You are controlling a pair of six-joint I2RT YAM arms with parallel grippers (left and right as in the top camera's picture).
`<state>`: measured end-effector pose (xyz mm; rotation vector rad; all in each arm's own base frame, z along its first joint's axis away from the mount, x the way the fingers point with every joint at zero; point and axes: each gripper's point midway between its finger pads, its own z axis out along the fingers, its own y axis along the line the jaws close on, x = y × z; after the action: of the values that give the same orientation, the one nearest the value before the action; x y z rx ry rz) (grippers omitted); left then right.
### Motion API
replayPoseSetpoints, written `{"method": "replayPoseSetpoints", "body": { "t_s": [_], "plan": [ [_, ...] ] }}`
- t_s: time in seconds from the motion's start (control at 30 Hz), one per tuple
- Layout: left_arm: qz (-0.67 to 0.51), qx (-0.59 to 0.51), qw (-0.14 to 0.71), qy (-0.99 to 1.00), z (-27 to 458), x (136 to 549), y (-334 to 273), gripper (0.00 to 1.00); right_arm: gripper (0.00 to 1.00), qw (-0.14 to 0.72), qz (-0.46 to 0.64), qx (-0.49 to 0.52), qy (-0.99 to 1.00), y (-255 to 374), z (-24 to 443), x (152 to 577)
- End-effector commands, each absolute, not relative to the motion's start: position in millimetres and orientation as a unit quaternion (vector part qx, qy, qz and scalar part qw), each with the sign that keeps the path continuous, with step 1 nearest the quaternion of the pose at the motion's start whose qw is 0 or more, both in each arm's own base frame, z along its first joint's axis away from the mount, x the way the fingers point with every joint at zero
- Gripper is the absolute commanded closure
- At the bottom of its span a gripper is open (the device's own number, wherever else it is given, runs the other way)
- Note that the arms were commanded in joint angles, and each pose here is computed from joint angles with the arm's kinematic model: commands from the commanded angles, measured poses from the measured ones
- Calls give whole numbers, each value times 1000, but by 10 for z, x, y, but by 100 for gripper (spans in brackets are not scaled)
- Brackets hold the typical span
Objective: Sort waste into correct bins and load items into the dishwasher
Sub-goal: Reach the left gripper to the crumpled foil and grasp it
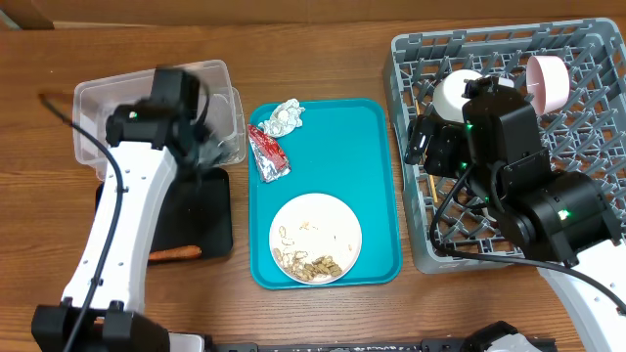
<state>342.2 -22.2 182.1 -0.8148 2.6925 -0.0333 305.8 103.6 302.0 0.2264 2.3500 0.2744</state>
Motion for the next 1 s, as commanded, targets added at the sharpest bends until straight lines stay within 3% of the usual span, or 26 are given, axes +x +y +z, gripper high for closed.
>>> {"method": "replayPoseSetpoints", "body": {
  "t_s": [0.0,0.27,0.5,0.97],
  "plan": [
    [-69,-65,213,972,2110,3554,-852,11,0,380,106,93,914,1018,3058,3072],
    [-12,52,293,955,1843,4158,-1450,3,0,380,106,93,914,1018,3058,3072],
    [-38,31,220,974,1080,4536,-1489,2,0,380,106,93,914,1018,3058,3072],
    [7,71,174,982,368,4730,-1446,0,0,380,106,93,914,1018,3058,3072]
  ]
}}
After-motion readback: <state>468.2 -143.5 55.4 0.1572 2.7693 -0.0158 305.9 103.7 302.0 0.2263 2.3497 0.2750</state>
